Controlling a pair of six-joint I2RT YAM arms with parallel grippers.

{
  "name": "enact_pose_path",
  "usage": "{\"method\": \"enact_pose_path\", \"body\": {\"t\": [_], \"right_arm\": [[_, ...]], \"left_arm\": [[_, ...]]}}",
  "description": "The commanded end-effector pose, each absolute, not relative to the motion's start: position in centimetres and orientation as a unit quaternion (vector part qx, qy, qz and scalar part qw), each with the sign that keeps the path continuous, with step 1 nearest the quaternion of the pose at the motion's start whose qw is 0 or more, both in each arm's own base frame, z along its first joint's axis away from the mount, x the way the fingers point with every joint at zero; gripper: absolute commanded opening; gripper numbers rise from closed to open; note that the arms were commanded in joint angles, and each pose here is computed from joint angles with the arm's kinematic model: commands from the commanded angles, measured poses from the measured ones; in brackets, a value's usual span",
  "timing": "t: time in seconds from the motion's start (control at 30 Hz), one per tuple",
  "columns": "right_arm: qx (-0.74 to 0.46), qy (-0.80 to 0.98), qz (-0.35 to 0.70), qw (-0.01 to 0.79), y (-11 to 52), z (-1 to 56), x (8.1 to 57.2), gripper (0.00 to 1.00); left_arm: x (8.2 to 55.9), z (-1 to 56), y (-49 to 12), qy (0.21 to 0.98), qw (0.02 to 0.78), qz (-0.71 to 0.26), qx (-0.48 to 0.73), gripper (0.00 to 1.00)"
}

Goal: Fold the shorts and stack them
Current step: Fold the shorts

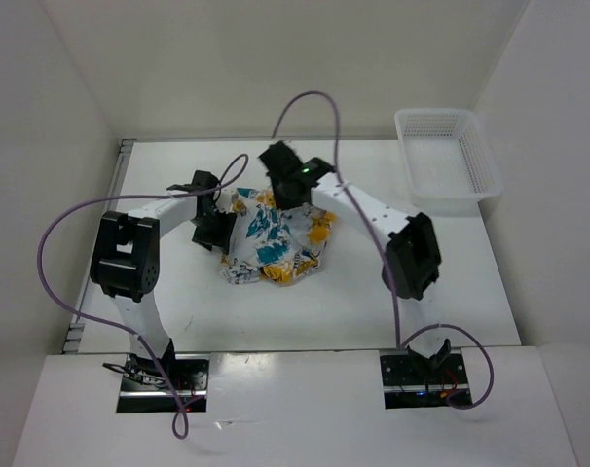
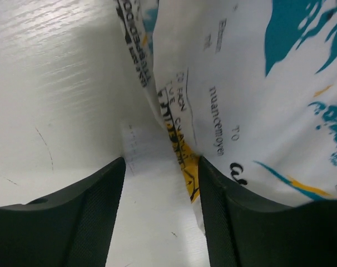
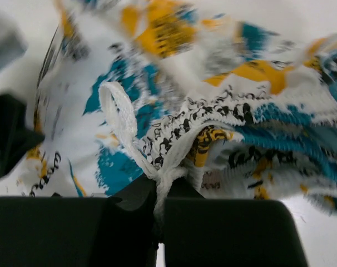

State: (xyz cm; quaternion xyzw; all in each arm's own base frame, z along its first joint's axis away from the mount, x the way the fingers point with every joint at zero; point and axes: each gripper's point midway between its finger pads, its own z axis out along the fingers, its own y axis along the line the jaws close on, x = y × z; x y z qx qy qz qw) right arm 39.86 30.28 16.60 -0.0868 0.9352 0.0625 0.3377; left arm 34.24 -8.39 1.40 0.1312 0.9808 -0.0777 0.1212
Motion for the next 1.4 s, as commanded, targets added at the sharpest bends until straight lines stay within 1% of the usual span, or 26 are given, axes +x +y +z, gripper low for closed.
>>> {"method": "enact_pose_path", "body": {"t": [0.0, 0.07, 0.1, 0.13, 0.2, 0.33, 0.43, 0.47, 0.53, 0.6, 0.63, 0.67, 0.77, 0.83, 0.87, 0.9, 0.97, 1.03, 1.07, 1.1, 1.13, 1.2, 1.23, 1.27, 1.33, 1.37], "right_arm": [[-0.213, 0.922, 0.041, 0.322, 36.5, 15.2, 36.5, 0.0], [-0.259, 0.902, 0.054, 0.341, 40.1, 16.3, 35.9, 0.0], [-0.297, 0.896, 0.049, 0.327, 42.4, 14.5, 34.2, 0.0], [-0.314, 0.88, 0.065, 0.351, 44.4, 16.5, 34.2, 0.0], [-0.351, 0.869, 0.074, 0.341, 47.1, 15.1, 32.7, 0.0], [-0.375, 0.853, 0.147, 0.331, 50.1, 15.7, 31.7, 0.0], [-0.393, 0.844, 0.174, 0.321, 51.5, 15.4, 30.7, 0.01], [-0.396, 0.843, 0.182, 0.316, 51.7, 15.3, 30.4, 0.15], [-0.418, 0.836, 0.2, 0.295, 52.8, 14.3, 28.8, 0.66], [-0.438, 0.822, 0.208, 0.298, 53.6, 14.8, 27.6, 0.77], [-0.449, 0.811, 0.22, 0.304, 54.5, 16.2, 25.9, 0.85], [-0.457, 0.798, 0.23, 0.318, 54.9, 18.0, 25.1, 0.89], [-0.451, 0.769, 0.278, 0.357, 55.9, 24.3, 22.9, 0.91], [-0.419, 0.754, 0.31, 0.399, 55.3, 29.8, 22.8, 0.91], [-0.406, 0.752, 0.315, 0.413, 54.8, 31.2, 22.9, 0.91], [-0.393, 0.765, 0.307, 0.408, 54.2, 30.4, 23.0, 0.91], [-0.36, 0.77, 0.302, 0.432, 52.8, 31.4, 23.5, 0.92], [-0.293, 0.786, 0.318, 0.441, 49.5, 31.9, 24.3, 0.92], [-0.262, 0.798, 0.323, 0.436, 48.0, 31.5, 24.9, 0.92], [-0.214, 0.818, 0.311, 0.434, 44.1, 30.1, 26.5, 0.92], [-0.154, 0.837, 0.313, 0.422, 42.1, 29.1, 27.2, 0.91], [-0.085, 0.869, 0.269, 0.407, 36.0, 25.2, 28.1, 0.91], [-0.067, 0.878, 0.259, 0.398, 34.3, 23.8, 28.1, 0.91], [-0.048, 0.896, 0.236, 0.373, 32.4, 20.2, 27.6, 0.91], [-0.034, 0.909, 0.219, 0.354, 30.7, 17.8, 26.7, 0.91], [-0.033, 0.921, 0.205, 0.33, 29.9, 15.3, 25.8, 0.91]], "left_arm": [[32.1, -2.5, -7.9, 0.985, 0.053, -0.135, 0.098, 0.6], [31.9, -2.9, -7.6, 0.985, 0.041, -0.146, 0.086, 0.52], [31.7, -2.8, -7.4, 0.984, 0.035, -0.152, 0.08, 0.45], [31.8, -2.8, -7.3, 0.984, 0.036, -0.158, 0.074, 0.42], [31.4, -3.0, -7.2, 0.984, 0.027, -0.158, 0.073, 0.37], [31.1, -3.0, -7.3, 0.982, 0.019, -0.178, 0.062, 0.31], [30.8, -3.2, -7.2, 0.982, 0.011, -0.183, 0.056, 0.31], [30.9, -3.2, -6.9, 0.982, 0.012, -0.182, 0.052, 0.35], [31.3, -3.4, -5.5, 0.987, 0.017, -0.155, 0.046, 0.46], [32.5, -2.8, -3.1, 0.989, 0.035, -0.143, 0.015, 0.55], [32.6, -2.2, -1.9, 0.989, 0.044, -0.142, -0.001, 0.62], [33.2, -1.5, 0.6, 0.988, 0.057, -0.139, -0.037, 0.64], [35.1, 1.3, 4.2, 0.984, 0.1, -0.13, -0.077, 0.69], [37.0, 4.4, 6.5, 0.98, 0.147, -0.101, -0.086, 0.7], [37.7, 5.6, 6.7, 0.978, 0.166, -0.097, -0.083, 0.7], [38.6, 8.1, 6.9, 0.972, 0.201, -0.09, -0.078, 0.71], [39.9, 11.3, 5.7, 0.963, 0.244, -0.096, -0.055, 0.73], [40.1, 14.7, 1.9, 0.955, 0.274, -0.116, -0.007, 0.74], [40.3, 15.9, 0.4, 0.95, 0.287, -0.124, 0.014, 0.75], [40.1, 17.3, -1.5, 0.943, 0.3, -0.138, 0.037, 0.75], [39.6, 17.7, -4.7, 0.94, 0.297, -0.154, 0.074, 0.76], [39.0, 18.0, -7.5, 0.933, 0.298, -0.169, 0.108, 0.78], [38.5, 17.7, -10.0, 0.929, 0.294, -0.178, 0.138, 0.8], [38.2, 17.1, -10.8, 0.929, 0.289, -0.176, 0.148, 0.83], [38.0, 16.3, -13.4, 0.926, 0.283, -0.173, 0.18, 0.85], [37.6, 15.6, -14.1, 0.927, 0.273, -0.171, 0.189, 0.85]]}}
